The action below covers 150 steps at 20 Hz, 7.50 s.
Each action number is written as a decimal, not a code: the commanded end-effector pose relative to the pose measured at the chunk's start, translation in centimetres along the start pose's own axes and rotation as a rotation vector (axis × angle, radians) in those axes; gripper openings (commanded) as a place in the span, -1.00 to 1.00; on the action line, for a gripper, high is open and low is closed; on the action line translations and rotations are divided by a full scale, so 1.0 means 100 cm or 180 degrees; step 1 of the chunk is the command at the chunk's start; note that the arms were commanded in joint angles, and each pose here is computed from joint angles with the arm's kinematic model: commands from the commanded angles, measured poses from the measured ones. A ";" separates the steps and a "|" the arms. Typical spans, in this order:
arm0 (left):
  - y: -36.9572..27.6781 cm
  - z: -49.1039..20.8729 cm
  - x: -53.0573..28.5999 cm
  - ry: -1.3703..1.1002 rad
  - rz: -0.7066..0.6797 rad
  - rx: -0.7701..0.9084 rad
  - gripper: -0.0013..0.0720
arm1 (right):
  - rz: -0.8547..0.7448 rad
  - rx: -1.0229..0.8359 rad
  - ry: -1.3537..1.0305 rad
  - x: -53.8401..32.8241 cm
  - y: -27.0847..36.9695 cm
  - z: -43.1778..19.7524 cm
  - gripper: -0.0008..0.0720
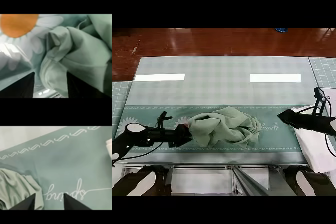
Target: Fold the shirts.
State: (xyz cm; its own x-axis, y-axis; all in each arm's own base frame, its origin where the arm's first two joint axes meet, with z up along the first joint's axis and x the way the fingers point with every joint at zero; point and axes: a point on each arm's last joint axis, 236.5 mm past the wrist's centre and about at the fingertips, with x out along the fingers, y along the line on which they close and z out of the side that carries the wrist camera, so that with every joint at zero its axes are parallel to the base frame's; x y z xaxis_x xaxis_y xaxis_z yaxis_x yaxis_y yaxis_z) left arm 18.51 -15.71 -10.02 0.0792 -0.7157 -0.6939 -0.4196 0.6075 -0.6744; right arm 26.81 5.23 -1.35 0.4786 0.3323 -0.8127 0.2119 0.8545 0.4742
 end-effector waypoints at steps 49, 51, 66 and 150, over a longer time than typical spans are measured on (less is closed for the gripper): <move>-0.333 -0.116 -0.486 -0.4704 0.0473 0.3190 -0.92 | -0.0147 -0.1996 -0.2687 -0.442 0.171 0.061 -0.92; -0.320 -0.124 -0.489 -0.4739 0.0660 0.3201 -0.92 | -0.0292 -0.1860 -0.2373 -0.424 0.149 0.044 -0.92; -0.191 0.161 -0.277 -0.2439 0.0450 0.1607 -0.92 | -0.0071 -0.0846 -0.0020 -0.032 0.043 0.016 -0.92; -0.349 -0.208 -0.526 -0.5312 0.0552 0.3889 -0.92 | 0.0307 -0.2385 -0.3099 -0.464 0.225 0.033 -0.92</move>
State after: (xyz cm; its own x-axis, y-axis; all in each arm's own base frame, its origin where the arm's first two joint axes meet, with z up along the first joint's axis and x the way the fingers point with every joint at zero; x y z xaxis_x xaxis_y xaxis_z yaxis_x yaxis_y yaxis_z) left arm 13.92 -8.44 55.58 0.9568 -0.2175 0.1928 0.2044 0.9751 0.0857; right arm 14.59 8.17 49.14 0.9589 0.2831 -0.0167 -0.2836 0.9582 -0.0373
